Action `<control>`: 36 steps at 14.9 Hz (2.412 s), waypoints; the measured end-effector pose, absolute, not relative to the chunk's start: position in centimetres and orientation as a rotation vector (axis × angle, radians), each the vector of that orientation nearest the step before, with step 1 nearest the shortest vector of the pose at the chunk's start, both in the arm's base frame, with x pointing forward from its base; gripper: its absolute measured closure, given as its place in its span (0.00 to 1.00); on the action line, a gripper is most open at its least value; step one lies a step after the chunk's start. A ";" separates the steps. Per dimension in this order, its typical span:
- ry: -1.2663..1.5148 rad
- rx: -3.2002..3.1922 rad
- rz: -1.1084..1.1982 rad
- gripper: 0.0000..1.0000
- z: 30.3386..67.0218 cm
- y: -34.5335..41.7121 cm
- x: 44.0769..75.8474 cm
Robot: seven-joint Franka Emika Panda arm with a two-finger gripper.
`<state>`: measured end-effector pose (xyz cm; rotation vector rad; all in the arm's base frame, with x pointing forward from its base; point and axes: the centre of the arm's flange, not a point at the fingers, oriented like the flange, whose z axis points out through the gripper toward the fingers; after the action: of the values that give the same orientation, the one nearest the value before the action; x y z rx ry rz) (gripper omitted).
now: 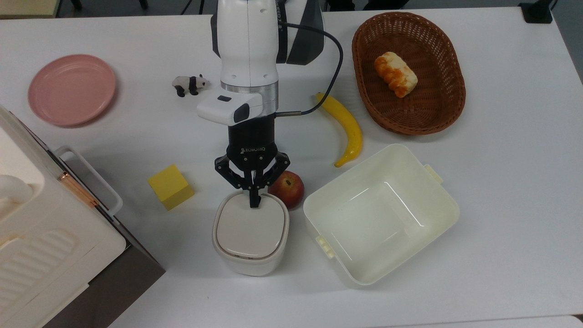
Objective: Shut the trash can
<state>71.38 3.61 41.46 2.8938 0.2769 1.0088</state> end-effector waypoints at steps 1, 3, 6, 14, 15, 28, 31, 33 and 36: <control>0.278 2.895 1.006 0.99 41.4 3.6 71.4; 0.279 2.895 1.004 0.99 41.2 3.6 71.4; 0.293 2.886 1.006 0.99 41.1 3.6 71.5; 0.260 2.845 1.112 0.99 46.0 2.7 71.2; 0.238 2.837 1.162 0.99 48.3 2.5 70.8; 0.191 3.130 0.144 0.86 57.3 2.9 58.2; 0.143 3.136 0.004 0.52 57.4 1.6 56.6; 0.088 3.139 -0.042 0.25 58.2 0.2 55.7; -0.025 3.142 -0.045 0.00 60.5 -1.4 54.4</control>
<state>54.39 -1.40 60.53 3.1416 -0.0247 -0.0450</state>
